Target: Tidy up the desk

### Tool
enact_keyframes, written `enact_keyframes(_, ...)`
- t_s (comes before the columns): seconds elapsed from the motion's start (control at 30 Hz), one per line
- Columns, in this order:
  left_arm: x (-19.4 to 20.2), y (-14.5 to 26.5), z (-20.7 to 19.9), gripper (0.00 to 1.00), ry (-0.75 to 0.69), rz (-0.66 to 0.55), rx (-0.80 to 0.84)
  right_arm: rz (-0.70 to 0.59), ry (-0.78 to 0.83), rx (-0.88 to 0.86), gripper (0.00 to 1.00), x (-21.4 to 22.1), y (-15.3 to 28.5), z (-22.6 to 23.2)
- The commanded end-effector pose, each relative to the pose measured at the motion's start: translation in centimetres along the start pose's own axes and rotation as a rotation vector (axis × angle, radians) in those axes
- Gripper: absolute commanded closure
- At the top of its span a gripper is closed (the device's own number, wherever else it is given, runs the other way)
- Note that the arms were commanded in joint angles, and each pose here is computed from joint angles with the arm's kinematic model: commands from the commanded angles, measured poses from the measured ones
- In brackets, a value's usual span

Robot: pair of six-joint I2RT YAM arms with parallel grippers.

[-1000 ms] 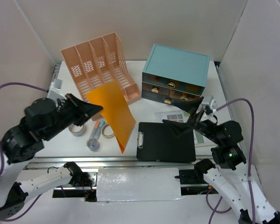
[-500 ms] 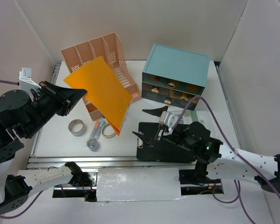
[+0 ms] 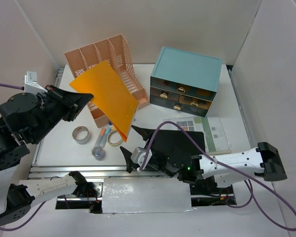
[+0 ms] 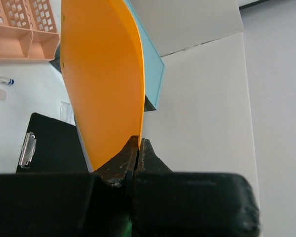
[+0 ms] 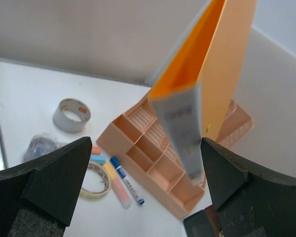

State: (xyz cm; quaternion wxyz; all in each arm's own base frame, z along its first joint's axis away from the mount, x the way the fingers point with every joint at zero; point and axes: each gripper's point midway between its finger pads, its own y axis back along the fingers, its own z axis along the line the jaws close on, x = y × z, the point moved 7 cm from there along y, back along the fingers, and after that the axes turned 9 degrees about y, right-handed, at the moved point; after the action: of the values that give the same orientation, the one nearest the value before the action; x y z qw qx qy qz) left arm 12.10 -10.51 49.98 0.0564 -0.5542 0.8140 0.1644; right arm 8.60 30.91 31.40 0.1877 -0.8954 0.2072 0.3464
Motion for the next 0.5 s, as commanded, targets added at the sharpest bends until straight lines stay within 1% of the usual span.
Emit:
enact_keyframes(0.0,-0.2,0.0,-1.6,1.0,0.047,-0.009,0.082,-0.1,-0.072,0.182,0.01,-4.0,-0.5,-4.6)
enact_keyframes(0.03,-0.2,-0.1,-1.5,1.0,0.047,-0.01,0.08,-0.104,-0.072,0.191,0.01,-4.2,-0.5,-4.4)
enact_keyframes(0.07,-0.2,-0.1,-1.4,1.0,0.047,-0.011,0.08,-0.103,-0.072,0.244,0.01,-4.3,-0.5,-5.1)
enact_keyframes(0.2,-0.2,-0.3,-0.9,1.0,0.041,-0.028,0.061,-0.086,-0.058,0.302,0.03,-4.2,-0.6,-5.5)
enact_keyframes(0.27,-0.3,-0.4,-0.7,1.0,0.037,-0.038,0.054,-0.088,-0.058,0.28,0.24,-4.4,-0.7,-5.3)
enact_keyframes(0.3,-0.3,-0.5,-0.7,1.0,0.034,-0.04,0.05,-0.087,-0.054,0.272,0.33,-4.5,-0.7,-5.3)
enact_keyframes(0.33,-0.3,-0.5,-0.7,1.0,0.033,-0.046,0.049,-0.076,-0.038,0.246,0.44,-4.5,-0.7,-4.9)
enact_keyframes(0.37,-0.3,-0.5,-0.7,1.0,0.03,-0.046,0.049,-0.072,-0.029,0.237,0.5,-4.5,-0.9,-4.8)
enact_keyframes(0.4,-0.4,-0.6,-0.7,1.0,0.031,-0.05,0.05,-0.065,-0.026,0.229,0.5,-4.4,-1.0,-4.6)
enact_keyframes(0.43,-0.3,-0.6,-0.7,1.0,0.03,-0.048,0.051,-0.047,-0.012,0.209,0.52,-4.2,-1.1,-4.3)
enact_keyframes(0.47,-0.3,-0.7,-0.8,1.0,0.028,-0.049,0.055,-0.04,-0.011,0.199,0.51,-4.3,-1.3,-4.0)
